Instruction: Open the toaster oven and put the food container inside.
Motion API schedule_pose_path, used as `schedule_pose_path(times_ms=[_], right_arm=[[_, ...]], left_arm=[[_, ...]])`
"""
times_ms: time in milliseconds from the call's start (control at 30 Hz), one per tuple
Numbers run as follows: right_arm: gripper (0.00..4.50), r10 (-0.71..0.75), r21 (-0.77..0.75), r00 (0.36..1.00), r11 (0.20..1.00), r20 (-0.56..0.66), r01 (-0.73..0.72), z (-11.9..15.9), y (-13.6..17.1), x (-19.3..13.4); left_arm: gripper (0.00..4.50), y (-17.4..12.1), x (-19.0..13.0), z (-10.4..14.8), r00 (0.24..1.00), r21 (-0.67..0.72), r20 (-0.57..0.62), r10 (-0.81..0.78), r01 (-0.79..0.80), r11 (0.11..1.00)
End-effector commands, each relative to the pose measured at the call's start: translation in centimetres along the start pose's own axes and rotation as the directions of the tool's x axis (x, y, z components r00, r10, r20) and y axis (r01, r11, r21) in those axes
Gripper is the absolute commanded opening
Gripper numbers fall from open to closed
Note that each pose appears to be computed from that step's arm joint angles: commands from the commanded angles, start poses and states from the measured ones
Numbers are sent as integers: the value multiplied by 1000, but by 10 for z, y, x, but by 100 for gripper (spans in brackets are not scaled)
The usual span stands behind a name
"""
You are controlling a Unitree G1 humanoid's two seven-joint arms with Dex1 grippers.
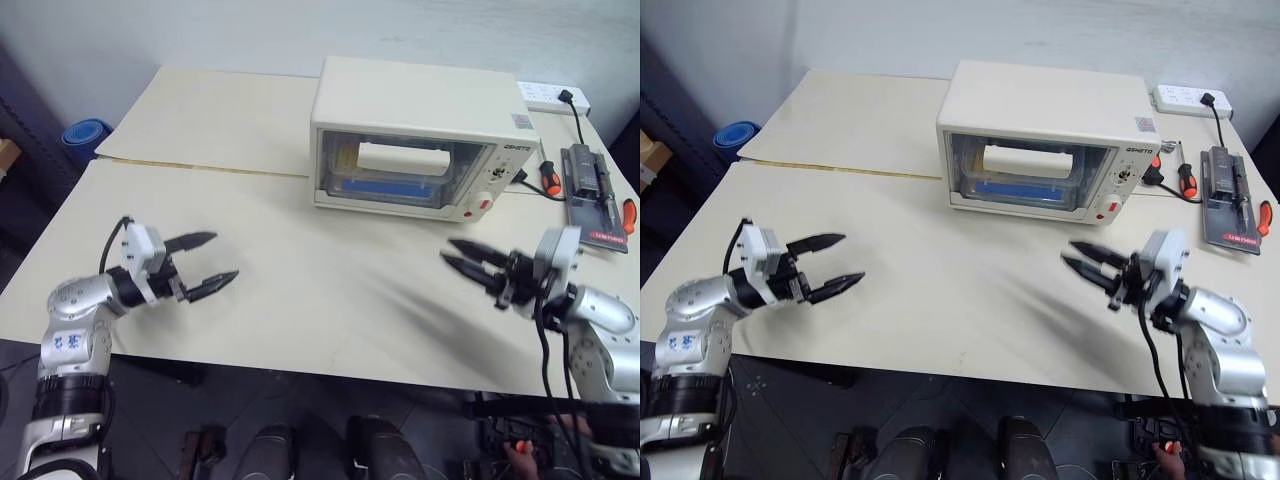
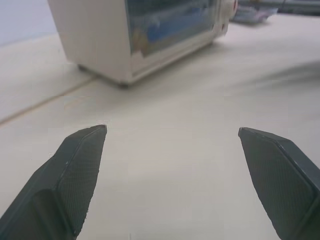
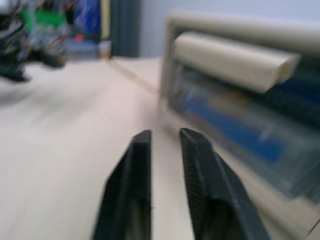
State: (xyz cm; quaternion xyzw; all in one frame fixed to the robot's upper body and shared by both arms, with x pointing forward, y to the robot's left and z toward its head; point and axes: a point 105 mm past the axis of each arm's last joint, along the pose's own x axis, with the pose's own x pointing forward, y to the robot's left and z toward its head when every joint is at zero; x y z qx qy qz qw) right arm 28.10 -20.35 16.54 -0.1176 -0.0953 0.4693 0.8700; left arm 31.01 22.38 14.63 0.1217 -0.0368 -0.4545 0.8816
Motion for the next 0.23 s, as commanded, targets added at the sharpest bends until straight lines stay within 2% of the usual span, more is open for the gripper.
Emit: schedule_pose_path(times_ms=[33, 233], right_arm=[[223, 95, -70, 992, 992, -78, -101, -11, 16, -15], [423, 61, -75, 993, 995, -98, -68, -28, 14, -29]], left_arm=[[450, -4, -8, 11, 1000, 67, 1, 20, -20, 998], [450, -11, -15, 2, 996, 56, -1, 84, -84, 995]])
